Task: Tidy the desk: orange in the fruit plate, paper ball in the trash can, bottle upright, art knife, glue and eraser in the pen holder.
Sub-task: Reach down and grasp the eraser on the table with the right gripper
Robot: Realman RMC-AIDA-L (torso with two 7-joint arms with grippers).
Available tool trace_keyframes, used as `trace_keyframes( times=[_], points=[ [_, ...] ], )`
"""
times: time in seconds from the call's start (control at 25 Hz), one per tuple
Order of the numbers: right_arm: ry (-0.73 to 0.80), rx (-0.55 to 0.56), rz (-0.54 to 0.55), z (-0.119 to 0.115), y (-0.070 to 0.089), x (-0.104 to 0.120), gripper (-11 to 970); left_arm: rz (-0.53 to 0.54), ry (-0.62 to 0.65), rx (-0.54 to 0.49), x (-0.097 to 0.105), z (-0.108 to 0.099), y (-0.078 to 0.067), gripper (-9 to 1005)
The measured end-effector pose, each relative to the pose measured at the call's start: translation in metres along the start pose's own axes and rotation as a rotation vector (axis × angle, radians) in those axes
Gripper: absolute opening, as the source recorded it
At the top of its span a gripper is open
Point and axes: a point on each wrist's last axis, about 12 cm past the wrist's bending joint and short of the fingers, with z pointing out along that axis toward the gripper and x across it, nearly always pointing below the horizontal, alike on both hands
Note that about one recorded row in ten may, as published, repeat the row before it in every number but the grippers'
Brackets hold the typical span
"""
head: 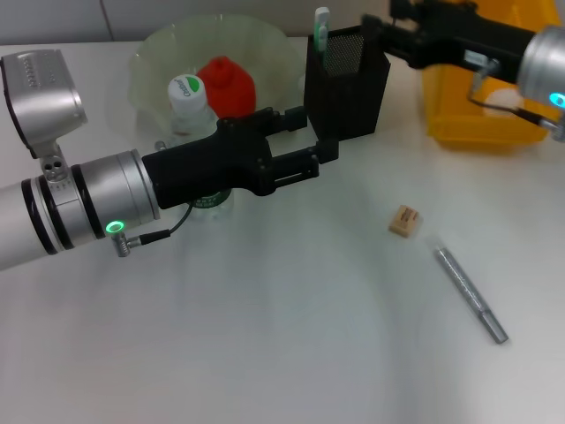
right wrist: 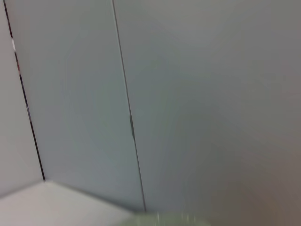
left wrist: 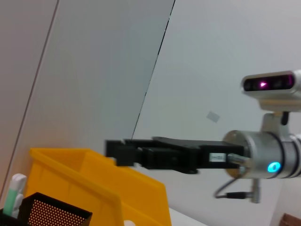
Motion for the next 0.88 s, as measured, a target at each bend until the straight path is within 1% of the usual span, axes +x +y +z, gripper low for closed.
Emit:
trace_keyframes(
  times=[0.12, 0.2, 0.4, 0.56, 0.68, 0.76, 0.8, 0.88],
  points=[
    [0.086, -0.005, 0.036, -0.014, 0.004, -0.009, 523, 0.0, 0.0, -0.001, 0.0, 0.0, 0.0, 712],
    [0.178, -0.007, 0.08, -0.02, 0.006, -0.013, 523, 0.0, 0.001, -0.002, 0.0, 0.0, 0.0, 712],
    [0.423, 0.0, 0.135, -0.025, 0.011, -0.022, 525, 0.0, 0.002, -0.003, 0.0, 0.001, 0.0, 712],
    [0.628, 0.015, 0.12, -0.021, 0.016, -0.022, 526, 0.001, 0.002, -0.002, 0.0, 0.002, 0.0, 712],
    [0.667, 0.017, 0.107, -0.017, 0.019, -0.022, 527, 0.001, 0.002, -0.002, 0.0, 0.002, 0.0, 712],
    [0.724, 0.002, 0.063, -0.011, 0.025, -0.021, 528, 0.0, 0.001, -0.001, 0.0, 0.002, 0.0, 712],
    [0.724, 0.002, 0.063, -0.011, 0.025, -0.021, 557, 0.0, 0.001, -0.001, 0.0, 0.002, 0.0, 712],
    [0.768, -0.017, 0.021, -0.006, 0.029, -0.021, 614, 0.0, 0.001, 0.0, 0.001, 0.002, -0.001, 712]
  ],
)
